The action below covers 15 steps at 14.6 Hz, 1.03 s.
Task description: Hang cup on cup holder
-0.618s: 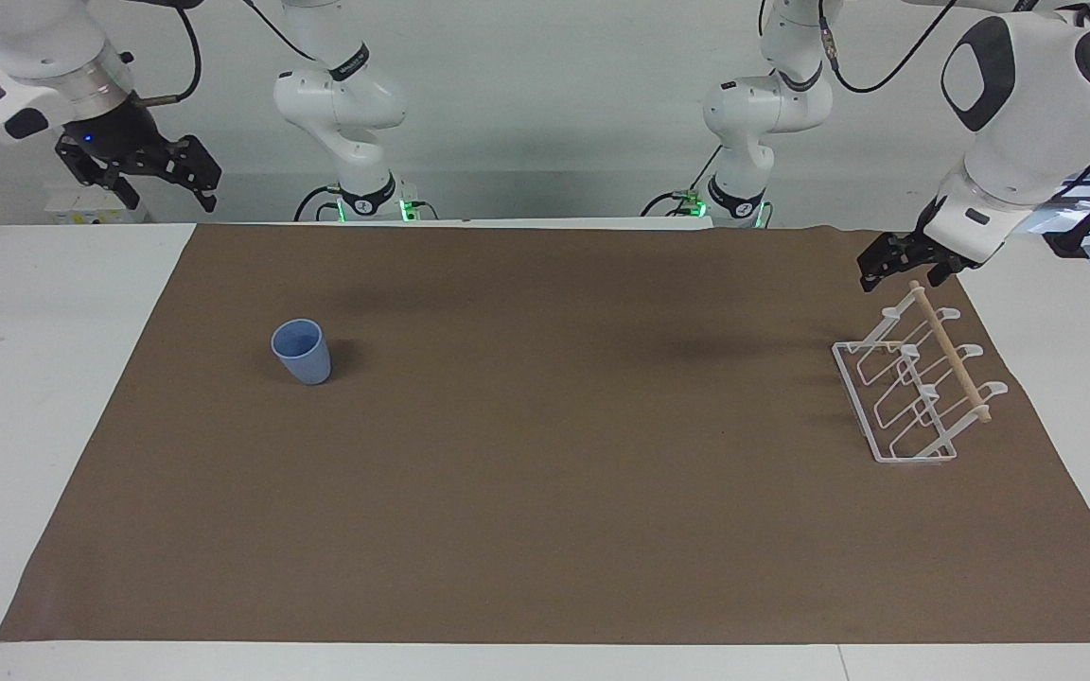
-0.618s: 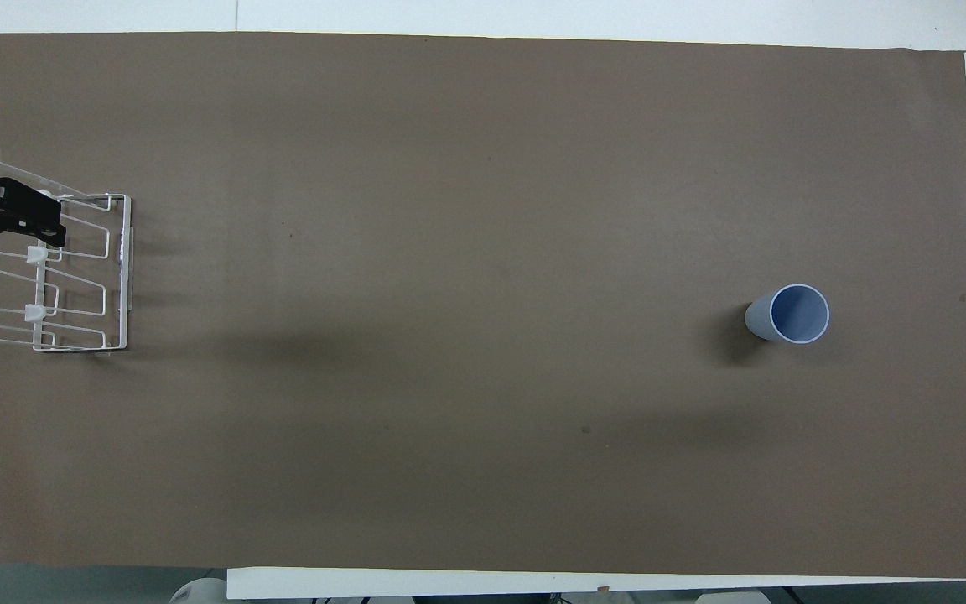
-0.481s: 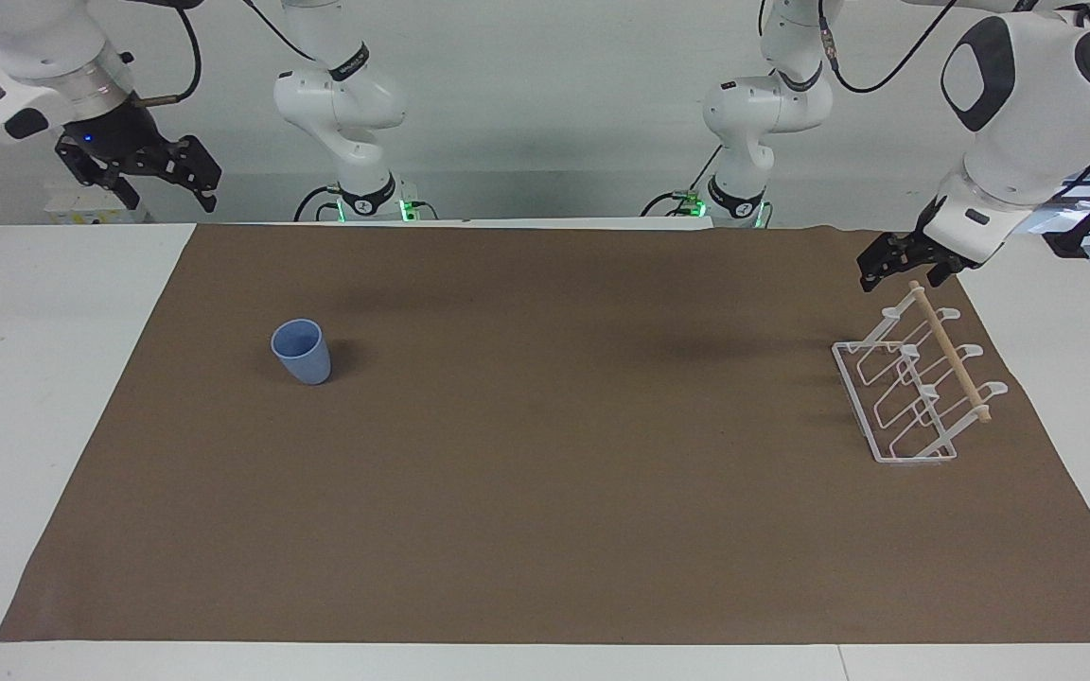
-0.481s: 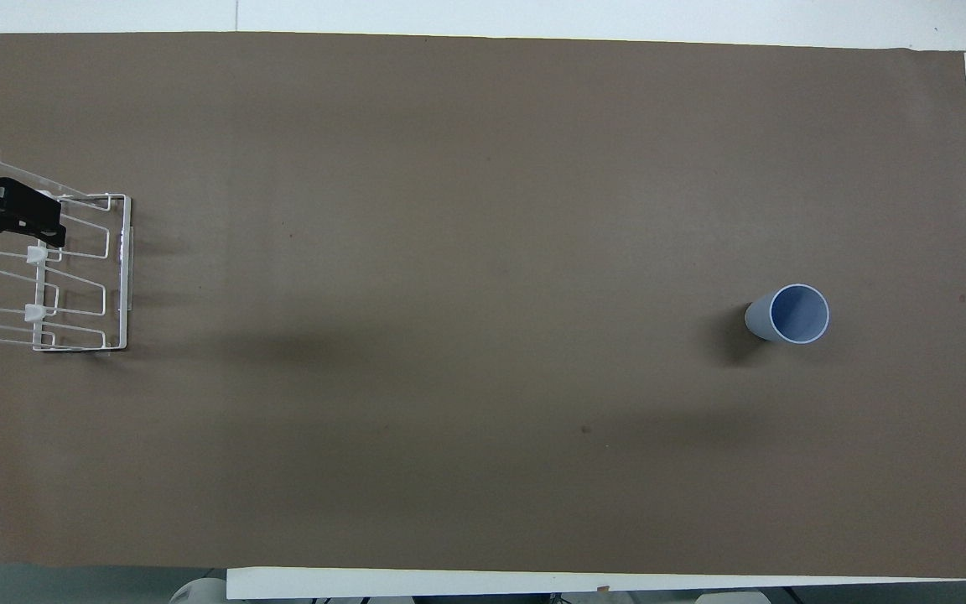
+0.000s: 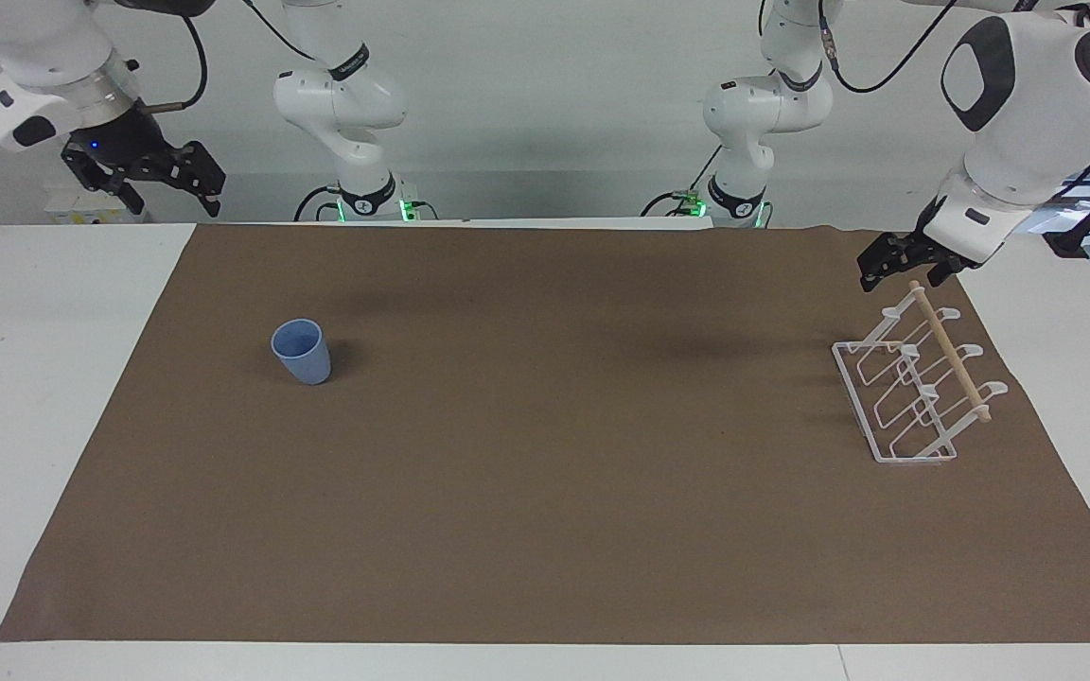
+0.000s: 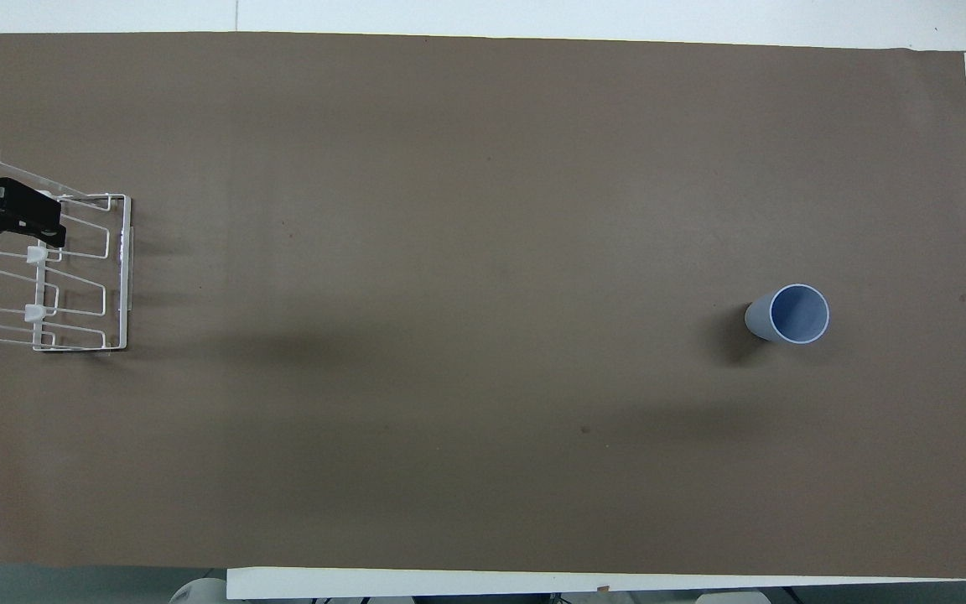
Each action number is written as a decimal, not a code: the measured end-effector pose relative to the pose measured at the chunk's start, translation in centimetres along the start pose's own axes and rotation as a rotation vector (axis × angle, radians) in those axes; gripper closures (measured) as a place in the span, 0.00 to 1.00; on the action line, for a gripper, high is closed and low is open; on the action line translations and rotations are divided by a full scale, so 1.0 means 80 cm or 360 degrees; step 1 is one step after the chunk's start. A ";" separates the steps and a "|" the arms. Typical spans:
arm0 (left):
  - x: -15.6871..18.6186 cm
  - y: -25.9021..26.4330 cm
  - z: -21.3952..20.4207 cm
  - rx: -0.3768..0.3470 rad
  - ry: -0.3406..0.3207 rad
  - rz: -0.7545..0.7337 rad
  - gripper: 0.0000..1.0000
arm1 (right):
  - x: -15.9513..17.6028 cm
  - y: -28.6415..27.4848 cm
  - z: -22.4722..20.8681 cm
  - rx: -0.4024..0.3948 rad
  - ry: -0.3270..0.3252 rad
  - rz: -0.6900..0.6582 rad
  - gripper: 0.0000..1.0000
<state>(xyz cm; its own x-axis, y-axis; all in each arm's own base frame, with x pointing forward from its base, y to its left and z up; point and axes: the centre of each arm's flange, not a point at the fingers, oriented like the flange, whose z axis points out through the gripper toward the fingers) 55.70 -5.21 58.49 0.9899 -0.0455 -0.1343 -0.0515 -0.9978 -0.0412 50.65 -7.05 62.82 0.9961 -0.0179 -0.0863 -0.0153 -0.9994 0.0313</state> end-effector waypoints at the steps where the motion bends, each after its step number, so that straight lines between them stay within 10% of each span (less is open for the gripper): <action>1: 0.000 0.000 0.000 0.0000 0.0000 0.0000 0.00 | 0.001 -0.004 0.025 0.0015 0.0042 -0.0019 0.00; 9: -0.001 0.000 0.004 0.0001 -0.0012 0.0000 0.00 | 0.030 -0.006 0.276 0.0058 0.0078 -0.0300 0.07; 15: -0.001 0.001 0.005 0.0001 -0.0014 0.0002 0.00 | 0.039 -0.012 0.332 0.0067 -0.0007 -0.0373 0.18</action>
<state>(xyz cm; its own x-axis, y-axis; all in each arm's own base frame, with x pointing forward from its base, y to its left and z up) 55.59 -5.27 58.10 0.9886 -0.0465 -0.1430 -0.0529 -0.9977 -0.0418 51.47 -6.97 36.04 0.9724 0.2150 -0.0904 0.2129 -0.9766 -0.0315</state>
